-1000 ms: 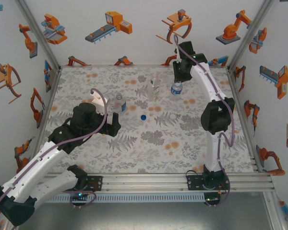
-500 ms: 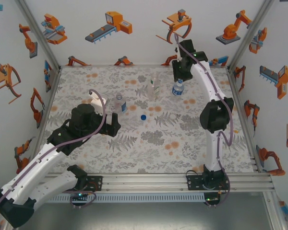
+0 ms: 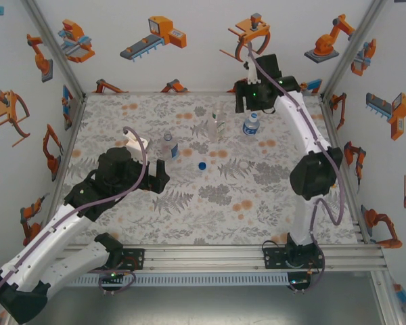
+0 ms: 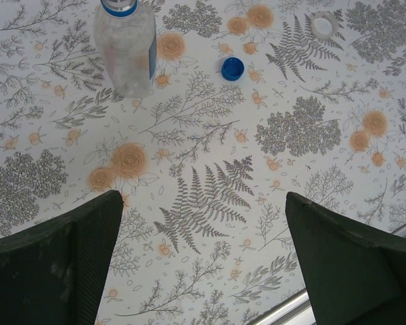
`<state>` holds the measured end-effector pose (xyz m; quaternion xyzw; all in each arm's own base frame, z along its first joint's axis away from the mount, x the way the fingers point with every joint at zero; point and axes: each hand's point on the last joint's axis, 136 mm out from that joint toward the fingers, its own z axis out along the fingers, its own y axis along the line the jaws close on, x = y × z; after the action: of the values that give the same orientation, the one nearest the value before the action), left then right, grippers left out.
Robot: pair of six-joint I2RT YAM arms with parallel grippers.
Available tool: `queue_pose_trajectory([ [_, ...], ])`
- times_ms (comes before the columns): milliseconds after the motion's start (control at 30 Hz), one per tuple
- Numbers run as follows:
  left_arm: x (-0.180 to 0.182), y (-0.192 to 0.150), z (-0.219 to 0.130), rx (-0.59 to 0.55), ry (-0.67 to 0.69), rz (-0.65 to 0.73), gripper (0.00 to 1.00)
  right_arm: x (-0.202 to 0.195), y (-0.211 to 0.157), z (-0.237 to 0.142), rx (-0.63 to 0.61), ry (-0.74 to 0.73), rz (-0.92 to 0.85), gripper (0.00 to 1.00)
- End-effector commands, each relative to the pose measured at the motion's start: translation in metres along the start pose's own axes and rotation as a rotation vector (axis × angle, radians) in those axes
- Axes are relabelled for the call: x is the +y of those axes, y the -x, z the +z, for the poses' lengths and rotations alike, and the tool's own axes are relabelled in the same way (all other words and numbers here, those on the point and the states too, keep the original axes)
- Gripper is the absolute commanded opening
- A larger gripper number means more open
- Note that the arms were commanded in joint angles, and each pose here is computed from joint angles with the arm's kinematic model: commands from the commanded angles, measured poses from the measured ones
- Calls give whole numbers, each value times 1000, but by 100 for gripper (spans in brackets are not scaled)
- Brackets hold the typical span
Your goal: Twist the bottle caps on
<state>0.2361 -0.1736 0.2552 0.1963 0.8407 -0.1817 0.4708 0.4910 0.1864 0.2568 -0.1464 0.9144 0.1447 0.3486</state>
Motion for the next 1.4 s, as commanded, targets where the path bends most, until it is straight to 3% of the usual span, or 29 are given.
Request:
queue_pose_trajectory([
  [0,-4,9,-3,-27,-24,-20,97,43,30,-16,-189,196,-61,81],
  [133,-5,9,-3,-22,-29,-24,97,68,26,-11,-253,312,-108,81],
  [333,-6,8,-4,-19,-35,-23,97,81,24,8,-395,316,-209,80],
  [833,-2,2,-3,-7,-15,-19,97,72,9,84,-445,299,-243,80],
  [1167,-12,0,3,-15,-77,-15,97,69,-23,113,-419,294,-241,65],
  [1367,-19,3,2,-37,-113,11,97,70,-26,108,-421,295,-252,52],
])
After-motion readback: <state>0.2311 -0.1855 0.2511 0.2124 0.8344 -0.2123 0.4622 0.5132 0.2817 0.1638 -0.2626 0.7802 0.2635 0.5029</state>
